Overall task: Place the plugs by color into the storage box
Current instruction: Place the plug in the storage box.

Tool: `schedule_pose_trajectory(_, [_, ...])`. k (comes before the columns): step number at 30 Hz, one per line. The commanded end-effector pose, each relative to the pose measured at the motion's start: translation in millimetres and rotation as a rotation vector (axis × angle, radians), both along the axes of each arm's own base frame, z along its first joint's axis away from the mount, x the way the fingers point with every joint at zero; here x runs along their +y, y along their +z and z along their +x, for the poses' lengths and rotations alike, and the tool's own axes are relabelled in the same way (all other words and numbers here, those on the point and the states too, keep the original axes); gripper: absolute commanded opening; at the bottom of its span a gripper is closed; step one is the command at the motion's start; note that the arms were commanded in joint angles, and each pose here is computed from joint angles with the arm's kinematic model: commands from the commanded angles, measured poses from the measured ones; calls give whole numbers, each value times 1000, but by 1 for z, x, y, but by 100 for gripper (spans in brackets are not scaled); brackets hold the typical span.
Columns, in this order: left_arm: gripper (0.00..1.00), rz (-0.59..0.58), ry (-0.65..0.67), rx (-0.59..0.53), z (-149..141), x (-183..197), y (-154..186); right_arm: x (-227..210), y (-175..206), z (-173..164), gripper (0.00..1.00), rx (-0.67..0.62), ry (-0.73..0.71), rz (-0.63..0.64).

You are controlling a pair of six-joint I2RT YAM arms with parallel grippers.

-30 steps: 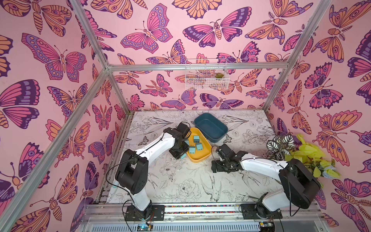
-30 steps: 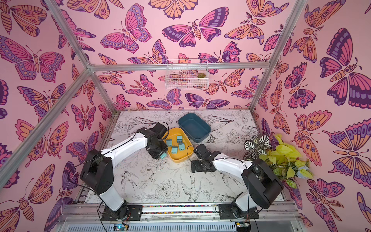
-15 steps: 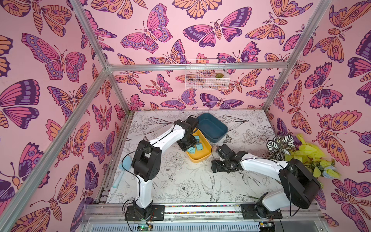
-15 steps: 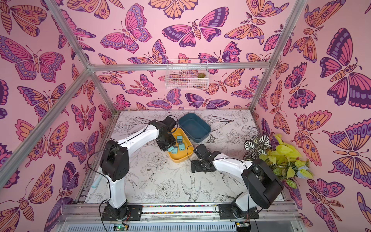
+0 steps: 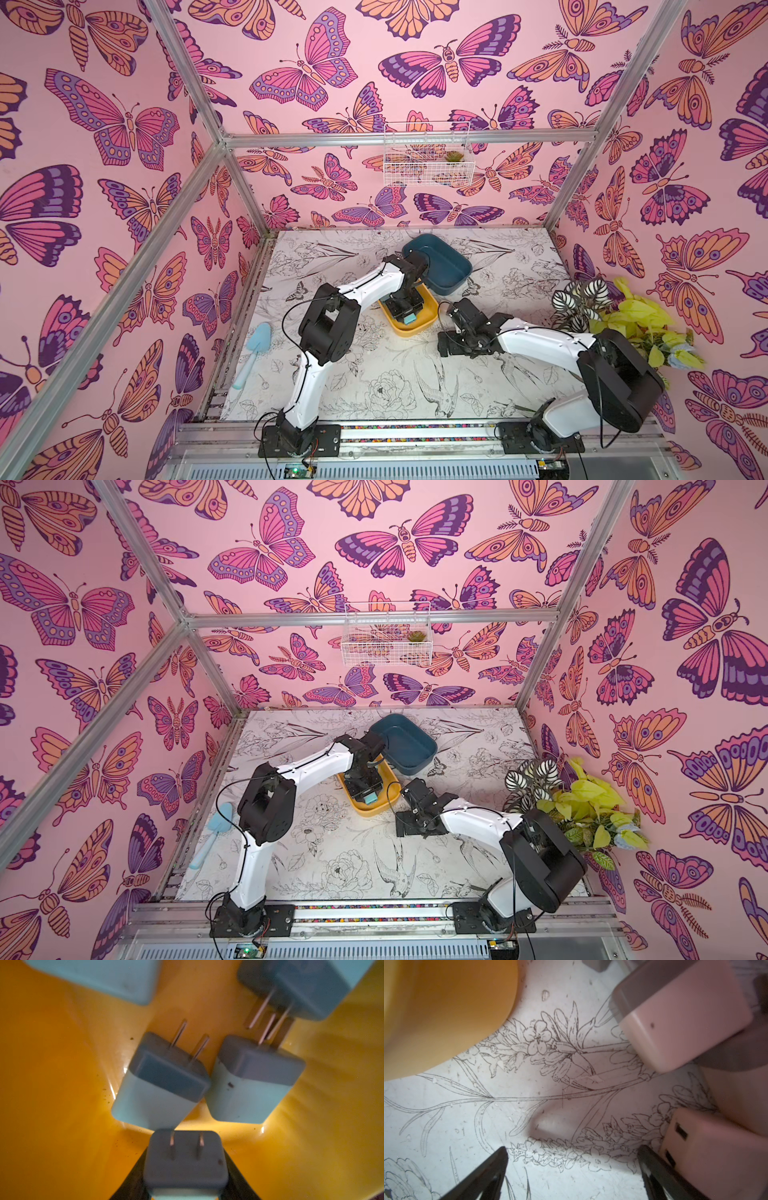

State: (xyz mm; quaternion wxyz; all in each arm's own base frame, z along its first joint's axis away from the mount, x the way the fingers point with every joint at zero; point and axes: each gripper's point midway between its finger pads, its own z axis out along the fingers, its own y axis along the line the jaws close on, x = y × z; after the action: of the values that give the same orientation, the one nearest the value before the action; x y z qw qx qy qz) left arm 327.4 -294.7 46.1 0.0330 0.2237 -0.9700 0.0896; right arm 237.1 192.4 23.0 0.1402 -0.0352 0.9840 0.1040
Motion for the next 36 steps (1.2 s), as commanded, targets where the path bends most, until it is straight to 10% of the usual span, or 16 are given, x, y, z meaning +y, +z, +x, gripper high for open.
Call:
schedule_pose_trajectory(1, [45,33,4,44,-12,7,-15,-16,-19,-23,98,86,-21,-55])
schedule_pose_trajectory(15, [71,31,-32,-46,4,4,5,-17,-17,-25,98,82,-21,-48])
schedule_pose_trajectory(26, [69,81,2,-287,48,59,99,-16,-16,-25,98,83,-4,-47])
schedule_pose_trajectory(36, [65,107,50,-183,36,76,79,-14,-18,-24,98,90,9,-49])
